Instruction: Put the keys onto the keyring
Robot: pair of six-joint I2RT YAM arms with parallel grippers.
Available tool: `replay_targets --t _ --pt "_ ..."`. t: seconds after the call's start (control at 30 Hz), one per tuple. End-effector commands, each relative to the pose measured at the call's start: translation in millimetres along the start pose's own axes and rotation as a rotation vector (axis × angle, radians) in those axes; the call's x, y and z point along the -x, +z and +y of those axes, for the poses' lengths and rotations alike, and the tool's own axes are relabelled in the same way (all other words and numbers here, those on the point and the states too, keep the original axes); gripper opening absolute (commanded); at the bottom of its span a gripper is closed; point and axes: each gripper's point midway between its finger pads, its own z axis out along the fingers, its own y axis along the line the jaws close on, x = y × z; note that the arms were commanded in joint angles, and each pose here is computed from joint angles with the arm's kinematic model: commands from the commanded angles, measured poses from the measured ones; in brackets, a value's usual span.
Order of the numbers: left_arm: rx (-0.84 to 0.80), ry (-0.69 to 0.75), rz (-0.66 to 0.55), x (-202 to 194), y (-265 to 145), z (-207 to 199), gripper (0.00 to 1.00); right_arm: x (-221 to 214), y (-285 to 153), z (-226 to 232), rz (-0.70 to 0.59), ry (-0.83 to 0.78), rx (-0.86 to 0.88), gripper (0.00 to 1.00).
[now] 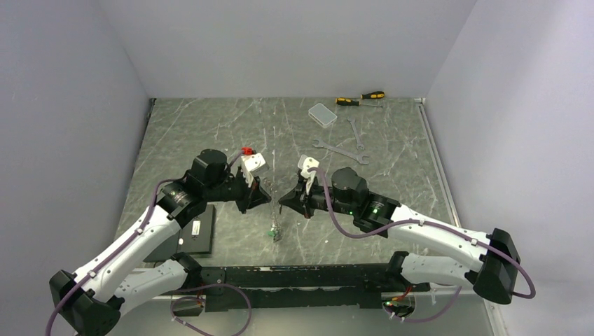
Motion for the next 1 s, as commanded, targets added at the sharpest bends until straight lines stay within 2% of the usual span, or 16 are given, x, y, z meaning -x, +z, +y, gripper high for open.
replay_targets --t 0.0,0.97 --pt "-0.031 0.033 -0.094 34.1 -8.3 -9.0 0.0 47.3 3.3 2.5 -0.138 -0.035 0.025 0.0" --pt "-0.046 0.036 -0.102 35.5 -10.2 -12.1 0.0 60.5 12.4 -6.9 -0.187 -0.021 0.014 0.0"
